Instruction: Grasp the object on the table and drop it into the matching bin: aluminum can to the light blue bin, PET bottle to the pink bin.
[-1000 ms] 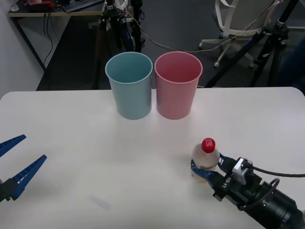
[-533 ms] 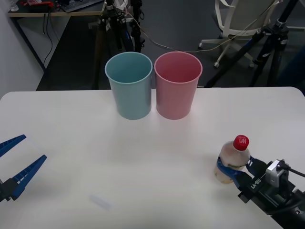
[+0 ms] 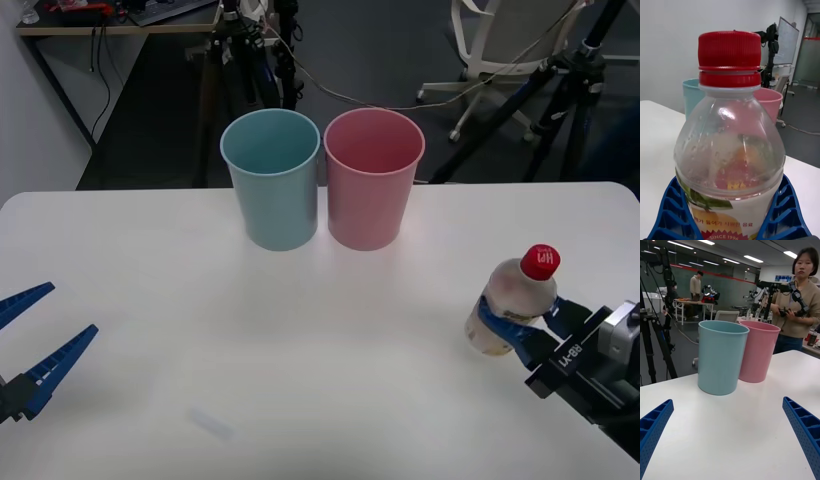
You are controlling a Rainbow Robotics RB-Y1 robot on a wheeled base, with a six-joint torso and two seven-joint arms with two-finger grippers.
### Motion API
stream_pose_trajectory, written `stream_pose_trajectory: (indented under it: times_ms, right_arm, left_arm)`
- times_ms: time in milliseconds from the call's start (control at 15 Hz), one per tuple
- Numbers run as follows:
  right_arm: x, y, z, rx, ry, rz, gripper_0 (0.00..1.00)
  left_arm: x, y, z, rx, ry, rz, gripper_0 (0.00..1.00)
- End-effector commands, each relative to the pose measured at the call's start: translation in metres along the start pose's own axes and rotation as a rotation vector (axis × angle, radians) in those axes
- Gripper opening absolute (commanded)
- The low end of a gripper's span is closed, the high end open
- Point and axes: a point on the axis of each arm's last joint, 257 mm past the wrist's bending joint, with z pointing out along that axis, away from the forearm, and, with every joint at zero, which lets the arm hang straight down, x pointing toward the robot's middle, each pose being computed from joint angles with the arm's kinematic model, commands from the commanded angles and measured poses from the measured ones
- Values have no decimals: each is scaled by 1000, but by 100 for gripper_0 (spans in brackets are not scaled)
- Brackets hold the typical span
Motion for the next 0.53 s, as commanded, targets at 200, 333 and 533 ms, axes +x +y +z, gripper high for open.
stream_pose_trajectory:
  times_ms: [200,333,533]
  right_arm:
    - [-57,-18,0,-22,0,-6,0]
    - [-74,-25,2,-32,-5,-9,0]
    - [-110,-26,16,-83,-17,16,0]
  left_arm:
    - [0,0,0,0,0,0,100]
    - [0,0,0,0,0,0,100]
    - [0,0,0,0,0,0,100]
